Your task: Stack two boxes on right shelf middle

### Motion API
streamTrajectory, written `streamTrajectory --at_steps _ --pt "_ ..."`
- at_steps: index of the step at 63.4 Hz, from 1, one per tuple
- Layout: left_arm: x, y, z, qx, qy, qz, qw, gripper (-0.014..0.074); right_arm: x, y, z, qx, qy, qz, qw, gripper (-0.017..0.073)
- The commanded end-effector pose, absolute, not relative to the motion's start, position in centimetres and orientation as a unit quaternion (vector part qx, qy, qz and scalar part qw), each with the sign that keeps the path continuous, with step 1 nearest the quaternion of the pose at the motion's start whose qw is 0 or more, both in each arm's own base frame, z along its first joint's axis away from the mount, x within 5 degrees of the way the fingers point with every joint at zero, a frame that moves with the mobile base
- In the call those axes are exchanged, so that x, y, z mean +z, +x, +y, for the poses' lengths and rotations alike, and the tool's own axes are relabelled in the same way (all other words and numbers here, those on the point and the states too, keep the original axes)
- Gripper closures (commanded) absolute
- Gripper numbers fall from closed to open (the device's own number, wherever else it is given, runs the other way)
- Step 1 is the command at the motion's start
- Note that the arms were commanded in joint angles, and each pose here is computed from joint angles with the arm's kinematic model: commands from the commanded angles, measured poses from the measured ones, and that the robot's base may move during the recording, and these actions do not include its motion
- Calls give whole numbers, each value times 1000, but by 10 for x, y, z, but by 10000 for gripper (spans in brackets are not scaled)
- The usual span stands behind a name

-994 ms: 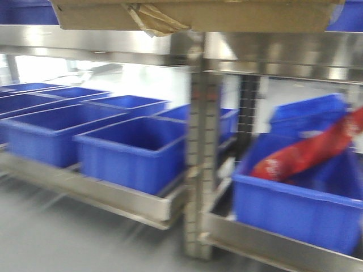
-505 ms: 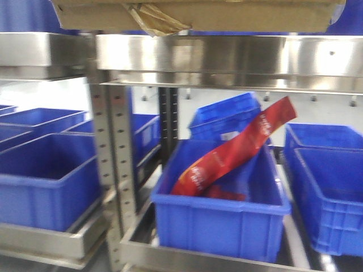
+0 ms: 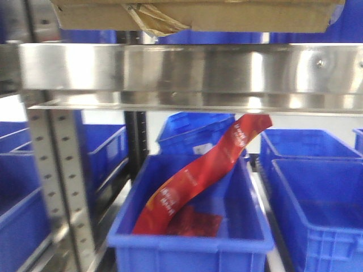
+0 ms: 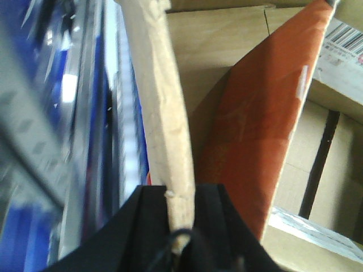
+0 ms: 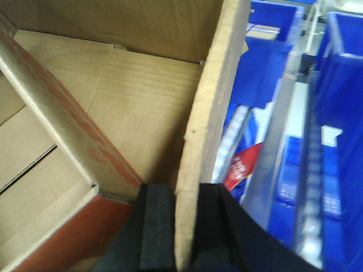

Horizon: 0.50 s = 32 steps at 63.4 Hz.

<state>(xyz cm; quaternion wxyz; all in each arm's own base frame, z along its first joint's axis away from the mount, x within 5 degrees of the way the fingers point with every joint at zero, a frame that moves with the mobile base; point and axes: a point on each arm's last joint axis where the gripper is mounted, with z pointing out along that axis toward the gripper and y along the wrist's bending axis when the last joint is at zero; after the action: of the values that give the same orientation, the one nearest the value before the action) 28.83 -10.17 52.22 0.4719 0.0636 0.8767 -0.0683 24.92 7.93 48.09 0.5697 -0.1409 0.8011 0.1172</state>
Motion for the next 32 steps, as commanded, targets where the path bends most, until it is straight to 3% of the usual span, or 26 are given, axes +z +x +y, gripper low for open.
streamTrajectory --at_steps 1,32 --pt "530 285 -101 -72 65 863 495 705 494 245 77 114 -139 772 609 713" --pt "530 285 -101 -72 65 863 495 705 494 245 77 114 -139 772 609 713"
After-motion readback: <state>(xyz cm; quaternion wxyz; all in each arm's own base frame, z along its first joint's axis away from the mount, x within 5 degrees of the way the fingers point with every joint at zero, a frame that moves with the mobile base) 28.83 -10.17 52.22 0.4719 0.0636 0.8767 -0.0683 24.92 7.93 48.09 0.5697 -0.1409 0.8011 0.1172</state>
